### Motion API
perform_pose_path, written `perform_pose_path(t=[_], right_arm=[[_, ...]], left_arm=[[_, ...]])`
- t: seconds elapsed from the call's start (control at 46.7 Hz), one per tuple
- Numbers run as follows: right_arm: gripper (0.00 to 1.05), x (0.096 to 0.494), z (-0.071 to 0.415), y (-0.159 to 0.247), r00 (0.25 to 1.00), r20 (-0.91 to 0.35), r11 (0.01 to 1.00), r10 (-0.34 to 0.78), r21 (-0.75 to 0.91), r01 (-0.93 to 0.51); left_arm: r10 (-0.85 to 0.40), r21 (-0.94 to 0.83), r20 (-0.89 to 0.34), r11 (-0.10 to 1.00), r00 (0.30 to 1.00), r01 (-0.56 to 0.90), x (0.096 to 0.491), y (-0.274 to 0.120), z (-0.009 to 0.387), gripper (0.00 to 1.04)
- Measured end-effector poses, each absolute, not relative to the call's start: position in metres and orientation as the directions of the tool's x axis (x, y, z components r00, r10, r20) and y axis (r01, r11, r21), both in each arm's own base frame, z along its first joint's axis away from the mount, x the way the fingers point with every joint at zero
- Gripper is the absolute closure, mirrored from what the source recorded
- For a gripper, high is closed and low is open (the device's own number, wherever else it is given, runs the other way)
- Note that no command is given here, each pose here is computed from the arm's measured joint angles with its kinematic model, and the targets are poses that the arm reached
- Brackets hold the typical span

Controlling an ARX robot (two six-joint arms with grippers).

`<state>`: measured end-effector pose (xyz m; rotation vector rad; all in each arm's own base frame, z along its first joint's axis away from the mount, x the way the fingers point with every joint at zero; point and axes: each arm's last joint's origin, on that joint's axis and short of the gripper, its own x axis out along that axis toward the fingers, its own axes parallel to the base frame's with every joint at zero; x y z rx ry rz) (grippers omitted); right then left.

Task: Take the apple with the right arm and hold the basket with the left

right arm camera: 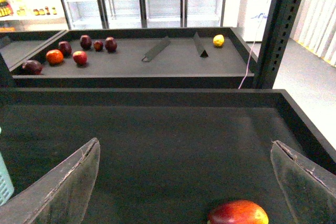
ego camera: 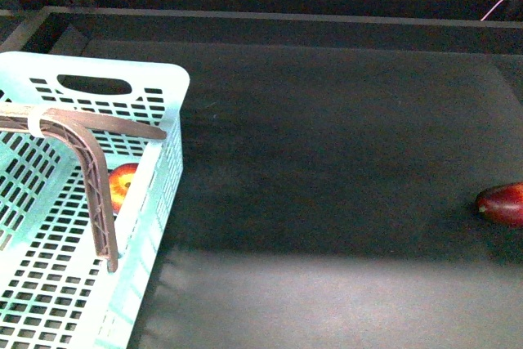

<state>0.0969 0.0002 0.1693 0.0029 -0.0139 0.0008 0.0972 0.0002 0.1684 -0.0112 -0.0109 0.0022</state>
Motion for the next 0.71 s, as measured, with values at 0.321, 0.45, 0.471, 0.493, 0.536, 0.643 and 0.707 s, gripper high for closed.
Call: perform_pose_path(t=[0.321, 0.45, 0.471, 0.493, 0.536, 0.643, 0.707], right_arm=[[0.09, 0.0969, 0.1693, 0.0002, 1.0, 0.014, 1.0, 0.001, 0.003, -0.001], [0.09, 0.0969, 0.1693, 0.0002, 1.0, 0.014, 1.0, 0.001, 0.003, -0.001], [0.09, 0.0969, 0.1693, 0.0002, 1.0, 0.014, 1.0, 0.001, 0.003, -0.001], [0.09, 0.0969, 0.1693, 0.0002, 1.0, 0.014, 1.0, 0.001, 0.003, -0.001], [0.09, 0.0969, 0.1693, 0.0002, 1.0, 0.014, 1.0, 0.001, 0.003, -0.001], [0.09, 0.0969, 0.1693, 0.0002, 1.0, 0.014, 1.0, 0.001, 0.003, -0.001], [0.09, 0.0969, 0.1693, 0.0002, 1.0, 0.014, 1.0, 0.001, 0.003, -0.001]], left_arm=[[0.002, -0.011, 0.011, 1.0, 1.0, -0.002, 0.0972, 0.0002, 0.1684, 0.37], [0.002, -0.011, 0.011, 1.0, 1.0, -0.002, 0.0972, 0.0002, 0.1684, 0.14], [0.002, -0.011, 0.011, 1.0, 1.0, -0.002, 0.0972, 0.0002, 0.1684, 0.11], [0.002, -0.011, 0.011, 1.0, 1.0, -0.002, 0.0972, 0.0002, 0.1684, 0.06], [0.002, -0.009, 0.011, 1.0, 1.0, -0.002, 0.0972, 0.0002, 0.1684, 0.06], [0.002, -0.009, 0.01, 1.0, 1.0, -0.002, 0.0972, 0.0002, 0.1683, 0.07], [0.002, -0.009, 0.01, 1.0, 1.0, -0.002, 0.0972, 0.0002, 0.1683, 0.07]])
